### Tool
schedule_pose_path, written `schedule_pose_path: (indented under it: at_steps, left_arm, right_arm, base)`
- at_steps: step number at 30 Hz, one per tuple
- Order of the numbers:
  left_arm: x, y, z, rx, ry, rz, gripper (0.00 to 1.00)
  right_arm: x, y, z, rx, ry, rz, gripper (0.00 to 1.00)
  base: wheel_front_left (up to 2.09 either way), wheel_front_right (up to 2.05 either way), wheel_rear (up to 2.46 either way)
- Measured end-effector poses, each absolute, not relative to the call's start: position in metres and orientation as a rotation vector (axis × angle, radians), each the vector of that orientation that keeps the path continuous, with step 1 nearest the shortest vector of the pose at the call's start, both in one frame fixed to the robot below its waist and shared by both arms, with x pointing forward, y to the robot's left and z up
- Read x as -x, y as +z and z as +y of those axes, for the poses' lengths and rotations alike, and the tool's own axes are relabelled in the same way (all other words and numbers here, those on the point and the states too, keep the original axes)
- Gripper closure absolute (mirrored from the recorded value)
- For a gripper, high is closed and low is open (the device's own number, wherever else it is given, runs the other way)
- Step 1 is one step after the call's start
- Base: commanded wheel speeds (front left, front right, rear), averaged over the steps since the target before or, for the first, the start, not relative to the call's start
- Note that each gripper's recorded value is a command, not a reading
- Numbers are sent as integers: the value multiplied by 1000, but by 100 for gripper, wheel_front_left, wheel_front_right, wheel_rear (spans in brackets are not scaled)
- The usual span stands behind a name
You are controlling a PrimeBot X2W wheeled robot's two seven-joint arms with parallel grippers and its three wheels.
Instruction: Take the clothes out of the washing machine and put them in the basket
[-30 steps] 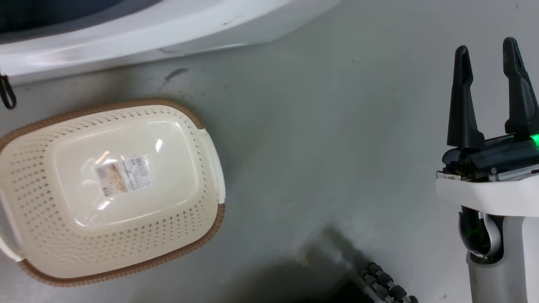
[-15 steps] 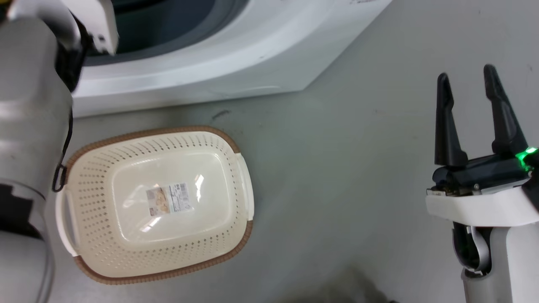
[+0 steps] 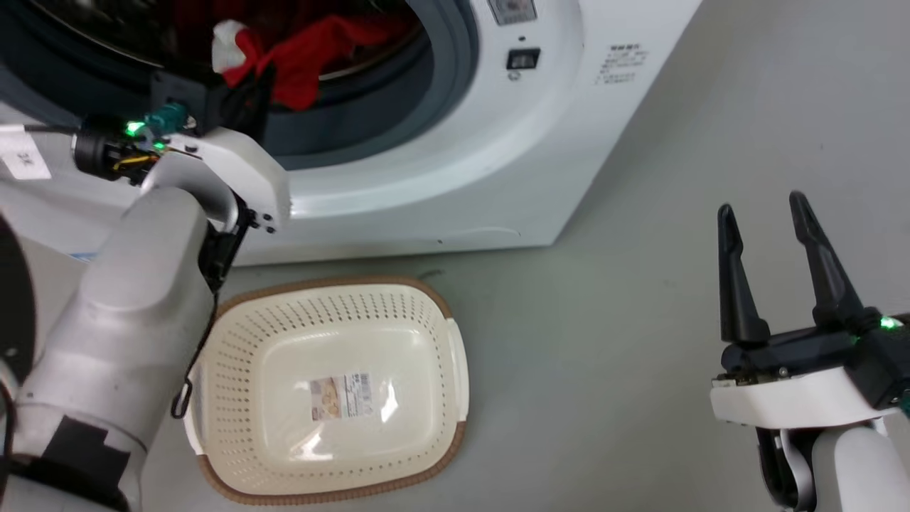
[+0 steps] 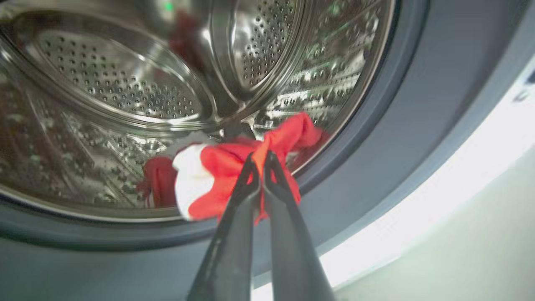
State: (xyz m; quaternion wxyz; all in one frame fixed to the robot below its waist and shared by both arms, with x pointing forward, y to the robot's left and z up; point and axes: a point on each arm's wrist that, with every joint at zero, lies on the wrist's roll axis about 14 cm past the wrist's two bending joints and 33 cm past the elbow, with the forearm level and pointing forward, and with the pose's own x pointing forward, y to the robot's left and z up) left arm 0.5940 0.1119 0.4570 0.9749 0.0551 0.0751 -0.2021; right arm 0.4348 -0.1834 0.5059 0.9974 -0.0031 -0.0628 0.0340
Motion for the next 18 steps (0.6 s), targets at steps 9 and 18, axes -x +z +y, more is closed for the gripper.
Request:
schedule_pose_path:
  at_steps: [9, 18]
  left_arm:
    - [-535, 530, 119, -131, -400, -56, 100]
    - [-484, 582, 125, -129, -384, -200, 100]
  right_arm:
    - [-409, 527, -166, 2, 113, -168, 0]
    - [-391, 546, -156, -6, 143, -213, 0]
  base:
    - [0, 0, 0]
    - [0, 0, 0]
